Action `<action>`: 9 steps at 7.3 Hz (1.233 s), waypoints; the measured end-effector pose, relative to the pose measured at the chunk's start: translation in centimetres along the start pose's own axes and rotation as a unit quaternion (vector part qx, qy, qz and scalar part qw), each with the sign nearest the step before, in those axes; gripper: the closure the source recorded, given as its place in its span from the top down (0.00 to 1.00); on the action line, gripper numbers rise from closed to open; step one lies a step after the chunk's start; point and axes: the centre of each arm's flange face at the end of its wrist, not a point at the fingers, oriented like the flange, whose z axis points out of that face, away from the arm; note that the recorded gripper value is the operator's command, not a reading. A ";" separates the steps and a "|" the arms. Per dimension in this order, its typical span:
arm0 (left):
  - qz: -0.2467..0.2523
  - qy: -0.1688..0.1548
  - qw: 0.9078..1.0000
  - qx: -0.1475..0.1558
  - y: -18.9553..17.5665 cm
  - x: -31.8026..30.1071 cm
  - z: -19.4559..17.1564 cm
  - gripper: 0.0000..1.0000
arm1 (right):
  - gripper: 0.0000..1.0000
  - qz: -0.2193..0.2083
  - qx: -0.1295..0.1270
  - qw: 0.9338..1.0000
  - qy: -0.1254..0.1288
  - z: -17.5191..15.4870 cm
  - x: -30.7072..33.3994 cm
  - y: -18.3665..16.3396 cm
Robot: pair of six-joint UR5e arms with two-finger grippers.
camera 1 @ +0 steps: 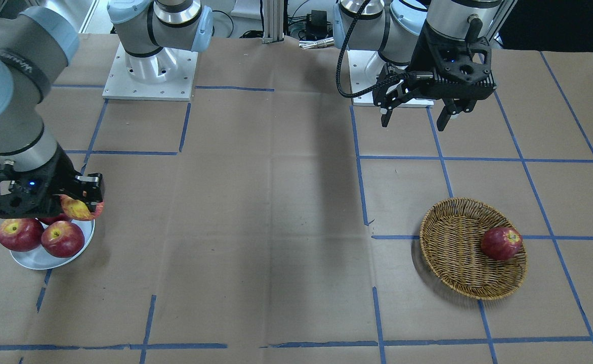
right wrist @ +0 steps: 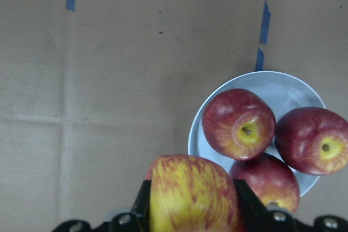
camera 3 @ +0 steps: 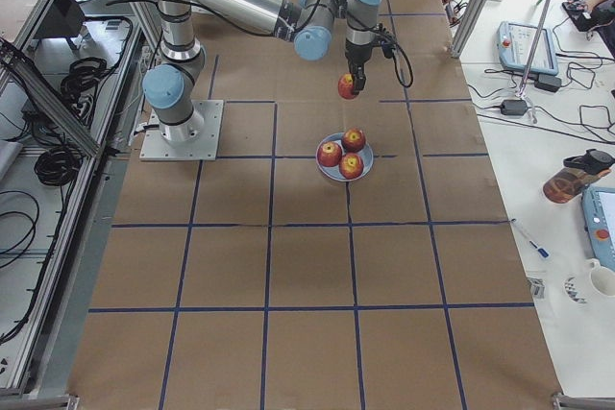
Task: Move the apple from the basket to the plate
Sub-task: 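Lift the apple with the right gripper and carry it over the white plate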
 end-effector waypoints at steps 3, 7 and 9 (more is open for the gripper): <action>-0.001 -0.011 1.000 -0.004 -0.1 -0.3 0.1 0.98 | 0.42 -0.036 -0.004 0.999 -0.010 4.2 9.9 3.1; -0.003 -0.010 1.000 -0.022 0.0 -0.3 0.1 0.98 | 0.42 -0.034 0.011 0.999 -0.008 4.5 10.4 2.7; -0.011 -0.006 0.999 -0.031 0.4 -0.1 0.5 0.98 | 0.42 -0.038 0.023 0.999 -0.006 5.3 9.4 1.5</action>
